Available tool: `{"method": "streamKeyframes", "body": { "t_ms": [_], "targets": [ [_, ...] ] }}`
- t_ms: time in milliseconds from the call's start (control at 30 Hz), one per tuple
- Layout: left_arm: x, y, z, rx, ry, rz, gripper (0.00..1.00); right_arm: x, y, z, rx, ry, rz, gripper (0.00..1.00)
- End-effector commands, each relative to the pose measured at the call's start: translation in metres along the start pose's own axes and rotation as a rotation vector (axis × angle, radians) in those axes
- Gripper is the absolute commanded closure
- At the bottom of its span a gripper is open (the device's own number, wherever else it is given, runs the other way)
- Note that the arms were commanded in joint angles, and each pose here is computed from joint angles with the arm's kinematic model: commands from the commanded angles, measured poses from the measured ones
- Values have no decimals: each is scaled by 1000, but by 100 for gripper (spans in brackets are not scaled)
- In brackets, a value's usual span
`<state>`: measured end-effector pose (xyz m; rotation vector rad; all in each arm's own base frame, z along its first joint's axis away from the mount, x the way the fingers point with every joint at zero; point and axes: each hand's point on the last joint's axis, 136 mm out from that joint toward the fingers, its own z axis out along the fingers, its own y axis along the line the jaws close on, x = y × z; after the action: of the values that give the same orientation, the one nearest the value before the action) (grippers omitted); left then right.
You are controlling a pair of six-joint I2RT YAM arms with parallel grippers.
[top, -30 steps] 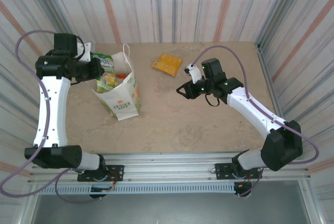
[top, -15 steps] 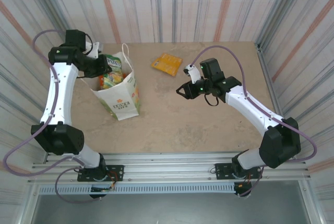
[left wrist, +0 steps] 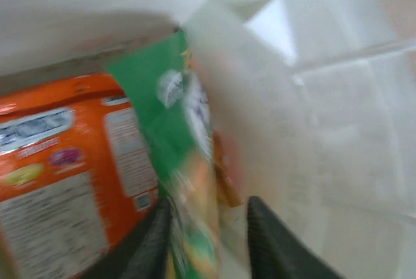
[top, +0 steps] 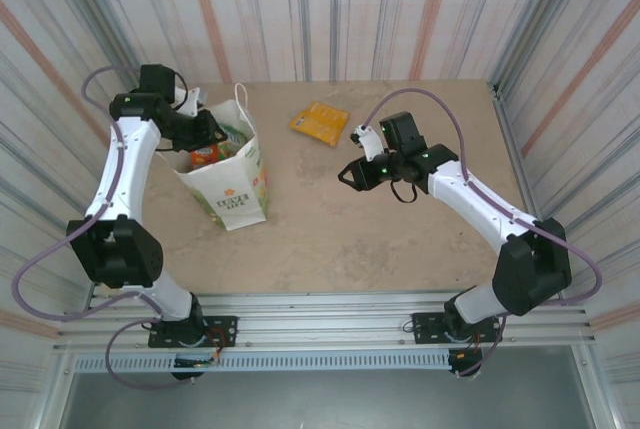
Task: Place the snacks into the paper bag
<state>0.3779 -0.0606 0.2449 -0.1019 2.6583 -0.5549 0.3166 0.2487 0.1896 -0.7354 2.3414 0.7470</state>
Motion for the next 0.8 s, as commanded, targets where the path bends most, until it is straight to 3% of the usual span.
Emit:
{"method": "streamKeyframes", "body": {
  "t_ms": [0, 167, 433, 767],
  "targets": [
    [-4, 28, -24, -199, -23, 38, 54, -7, 2, -3, 8, 2, -15, 45],
    [-20, 15, -60, -205, -143, 72, 52, -8, 0, 0, 12, 1, -18, 45],
    [-23, -38, -82, -45, -248, 183, 52, -18, -15, 15, 67, 20, 159, 43],
    [5, -109, -77, 234, -332, 515, 49, -40, -56, 59, 142, 76, 517, 41]
  ]
}}
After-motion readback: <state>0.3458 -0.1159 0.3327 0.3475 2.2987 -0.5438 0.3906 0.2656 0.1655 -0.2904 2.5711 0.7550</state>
